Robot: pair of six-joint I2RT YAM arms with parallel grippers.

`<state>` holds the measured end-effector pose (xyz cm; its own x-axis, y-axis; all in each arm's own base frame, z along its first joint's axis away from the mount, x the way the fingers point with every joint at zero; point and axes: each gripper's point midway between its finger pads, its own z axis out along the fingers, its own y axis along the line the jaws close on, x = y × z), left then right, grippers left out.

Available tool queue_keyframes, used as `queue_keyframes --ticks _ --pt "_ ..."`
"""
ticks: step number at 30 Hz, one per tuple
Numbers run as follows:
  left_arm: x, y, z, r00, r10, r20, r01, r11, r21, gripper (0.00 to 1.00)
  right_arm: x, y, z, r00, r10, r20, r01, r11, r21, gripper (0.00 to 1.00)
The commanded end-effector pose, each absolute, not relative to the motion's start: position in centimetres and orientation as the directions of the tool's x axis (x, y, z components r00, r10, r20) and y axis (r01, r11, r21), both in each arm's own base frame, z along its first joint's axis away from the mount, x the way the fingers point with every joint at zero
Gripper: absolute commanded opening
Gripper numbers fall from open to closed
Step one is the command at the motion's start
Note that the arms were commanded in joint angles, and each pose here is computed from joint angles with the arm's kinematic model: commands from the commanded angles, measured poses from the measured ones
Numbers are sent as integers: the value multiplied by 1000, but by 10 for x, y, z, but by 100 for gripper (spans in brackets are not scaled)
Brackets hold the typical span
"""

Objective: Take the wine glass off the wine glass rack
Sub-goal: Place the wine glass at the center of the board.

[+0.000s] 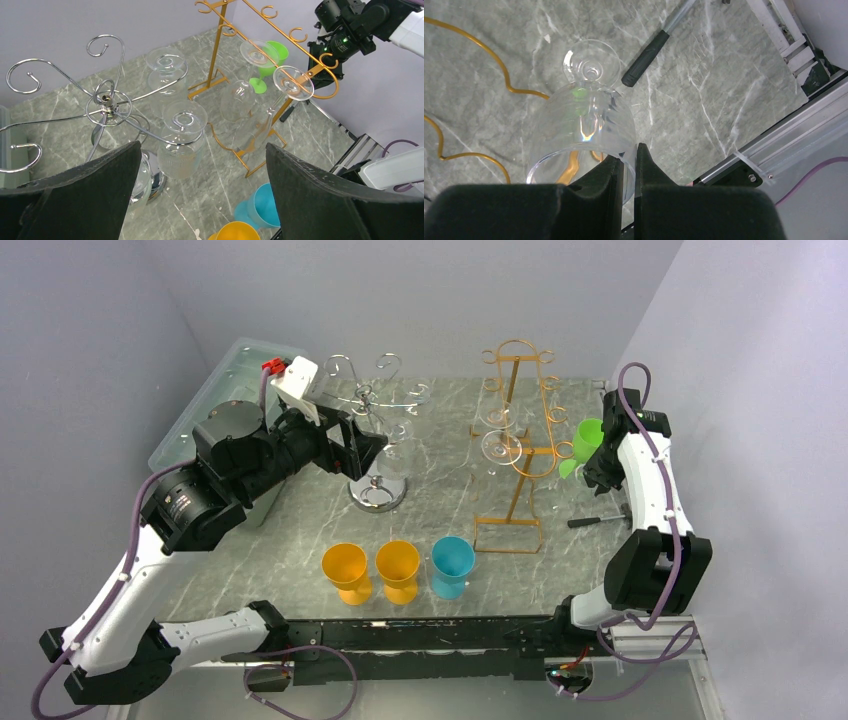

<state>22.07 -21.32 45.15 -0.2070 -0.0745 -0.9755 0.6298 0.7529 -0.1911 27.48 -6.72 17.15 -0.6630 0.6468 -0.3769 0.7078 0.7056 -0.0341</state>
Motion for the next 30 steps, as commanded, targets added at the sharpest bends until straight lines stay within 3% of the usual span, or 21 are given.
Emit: queue_keyframes --ticks 1,9,18,30 --pt "219 -208 461 -171 -90 -981 629 756 -179 99 284 -72 165 -659 646 -386 705 709 -17 0" --pt "220 -208 461 -171 -89 -981 628 757 -179 100 285 -74 154 -676 644 -358 700 713 -40 0" --pt "220 -208 461 -170 -90 -981 627 758 -178 99 291 -74 165 -668 640 -379 696 718 -15 29" --pt "221 -209 460 -178 -93 -980 628 756 -186 99 292 -74 197 -632 638 -441 699 714 31 49"
